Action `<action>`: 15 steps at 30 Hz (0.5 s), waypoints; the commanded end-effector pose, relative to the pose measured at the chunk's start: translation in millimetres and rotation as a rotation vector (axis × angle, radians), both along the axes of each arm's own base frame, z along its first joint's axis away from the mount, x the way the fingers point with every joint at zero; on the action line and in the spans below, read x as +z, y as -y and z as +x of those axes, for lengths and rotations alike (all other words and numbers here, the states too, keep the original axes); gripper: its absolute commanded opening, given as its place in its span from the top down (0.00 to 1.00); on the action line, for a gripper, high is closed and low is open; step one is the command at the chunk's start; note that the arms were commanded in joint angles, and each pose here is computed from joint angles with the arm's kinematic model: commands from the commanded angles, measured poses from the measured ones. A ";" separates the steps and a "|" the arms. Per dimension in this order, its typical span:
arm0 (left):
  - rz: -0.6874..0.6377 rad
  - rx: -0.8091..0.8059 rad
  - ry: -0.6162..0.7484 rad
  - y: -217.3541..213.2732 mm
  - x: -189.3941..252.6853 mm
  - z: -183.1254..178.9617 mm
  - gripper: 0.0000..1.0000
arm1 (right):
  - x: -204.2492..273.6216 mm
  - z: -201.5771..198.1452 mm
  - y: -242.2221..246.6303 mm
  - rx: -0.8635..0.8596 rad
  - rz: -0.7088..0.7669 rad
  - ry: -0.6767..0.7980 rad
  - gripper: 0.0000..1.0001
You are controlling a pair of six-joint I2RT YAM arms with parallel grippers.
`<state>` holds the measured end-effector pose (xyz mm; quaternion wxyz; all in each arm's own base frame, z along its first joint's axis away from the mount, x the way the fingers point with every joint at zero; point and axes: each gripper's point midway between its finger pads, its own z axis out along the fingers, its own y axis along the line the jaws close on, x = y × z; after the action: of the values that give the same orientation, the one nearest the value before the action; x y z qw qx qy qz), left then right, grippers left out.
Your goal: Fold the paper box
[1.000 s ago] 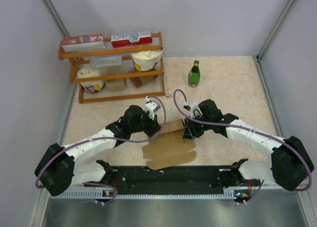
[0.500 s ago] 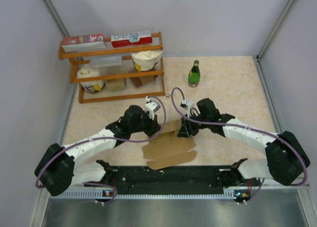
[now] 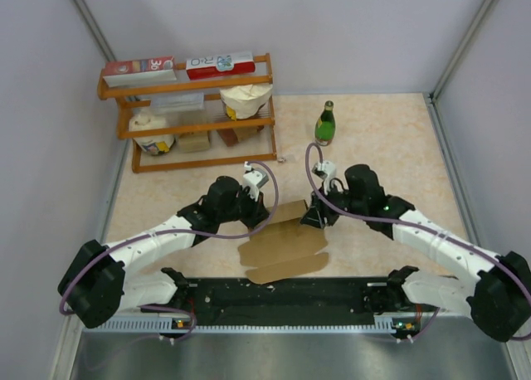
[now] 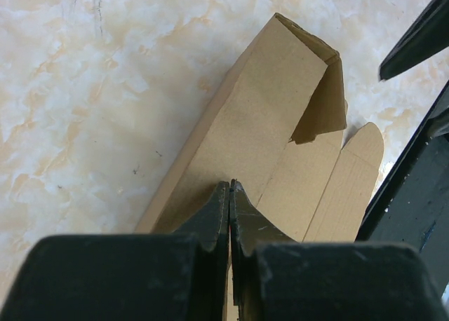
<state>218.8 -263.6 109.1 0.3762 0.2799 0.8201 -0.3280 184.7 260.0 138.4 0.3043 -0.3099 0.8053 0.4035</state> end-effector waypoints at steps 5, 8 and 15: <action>0.007 0.006 -0.004 -2.4 -0.9 -1.9 1.00 | 20.6 55.9 60.4 -0.461 -0.159 0.129 0.59; 0.004 0.004 -0.004 -1.7 -0.6 -2.3 1.00 | 3.3 65.6 74.7 -0.547 -0.238 0.080 0.72; 0.007 0.006 -0.006 -2.8 -0.7 -2.5 1.00 | -47.7 63.9 67.4 -0.460 -0.342 -0.007 0.79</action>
<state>218.7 -263.6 109.1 0.3761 0.2798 0.8201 -0.3283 241.4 192.1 99.8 0.3344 -0.1610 0.9079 0.1948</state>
